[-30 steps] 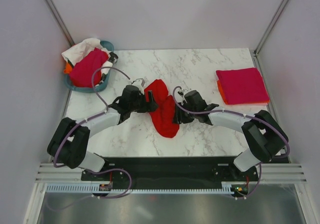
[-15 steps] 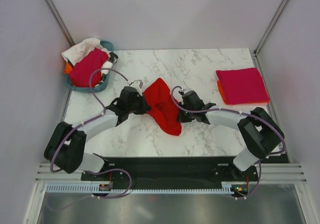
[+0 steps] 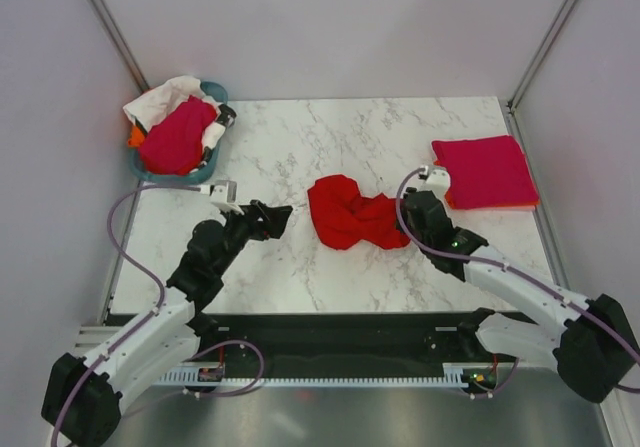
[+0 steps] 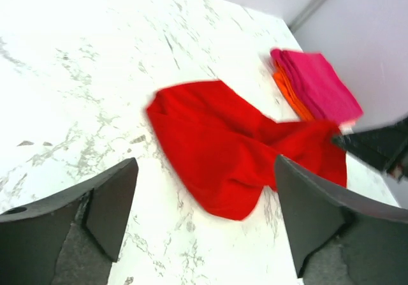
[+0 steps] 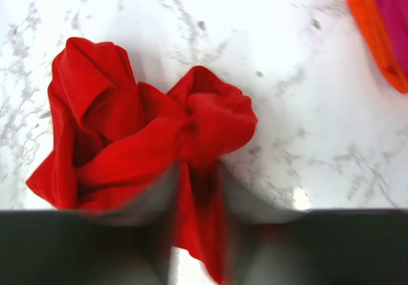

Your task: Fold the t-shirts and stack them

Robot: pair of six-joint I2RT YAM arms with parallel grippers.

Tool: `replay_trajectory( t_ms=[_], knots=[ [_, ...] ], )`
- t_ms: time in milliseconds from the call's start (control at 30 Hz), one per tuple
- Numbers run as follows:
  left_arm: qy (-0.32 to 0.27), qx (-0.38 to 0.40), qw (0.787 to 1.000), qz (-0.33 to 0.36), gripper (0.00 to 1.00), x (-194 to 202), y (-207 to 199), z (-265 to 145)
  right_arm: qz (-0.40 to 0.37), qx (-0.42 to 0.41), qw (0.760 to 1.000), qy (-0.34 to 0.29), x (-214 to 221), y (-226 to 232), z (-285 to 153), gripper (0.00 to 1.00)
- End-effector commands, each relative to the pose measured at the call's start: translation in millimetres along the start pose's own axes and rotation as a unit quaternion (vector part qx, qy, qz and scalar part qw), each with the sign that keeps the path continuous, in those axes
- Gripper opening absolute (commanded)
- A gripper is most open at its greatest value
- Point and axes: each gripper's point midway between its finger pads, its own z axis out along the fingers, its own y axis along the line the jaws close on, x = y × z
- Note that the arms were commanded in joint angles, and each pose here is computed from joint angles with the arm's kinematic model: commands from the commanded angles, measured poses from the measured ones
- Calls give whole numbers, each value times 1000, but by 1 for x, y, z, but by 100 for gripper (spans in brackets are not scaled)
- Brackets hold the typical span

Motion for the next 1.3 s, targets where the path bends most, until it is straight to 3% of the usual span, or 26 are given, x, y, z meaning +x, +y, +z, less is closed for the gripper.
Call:
replay_trajectory(
  t_ms=[0,33,67,233,333,500,667,833,933,1100,1200,1233,1267],
  knots=[
    [-69,-70,995,-27,97,-17,28,-4,30,73,995,-53,-1,-44,-13,53],
    [-70,-70,995,-28,100,-16,29,-4,24,74,996,-45,11,-51,-14,74],
    [-56,-58,996,-24,100,-11,25,0,22,67,996,-46,12,-51,-15,83],
    [12,-49,999,-17,100,1,14,28,-4,59,997,-42,4,-48,-20,94],
    [45,-119,989,-72,100,15,37,39,-7,67,997,-30,-2,-44,-17,98],
    [91,-49,992,-69,100,30,18,59,17,44,998,36,10,-37,5,98],
    [164,19,983,-76,96,32,-18,97,45,32,996,65,16,-41,22,66],
    [176,65,979,-74,96,20,-51,129,66,27,994,85,18,-44,37,63],
    [198,71,975,-73,94,23,-60,143,63,35,993,93,20,-47,48,54],
    [225,80,969,-56,93,36,-70,156,41,44,993,104,26,-51,58,53],
    [252,86,963,-43,93,39,-79,169,33,56,993,101,27,-56,59,43],
    [259,84,962,-35,93,42,-78,172,31,55,993,102,28,-56,59,30],
    [265,82,960,-32,93,45,-79,175,30,55,993,101,27,-56,59,24]
  ],
)
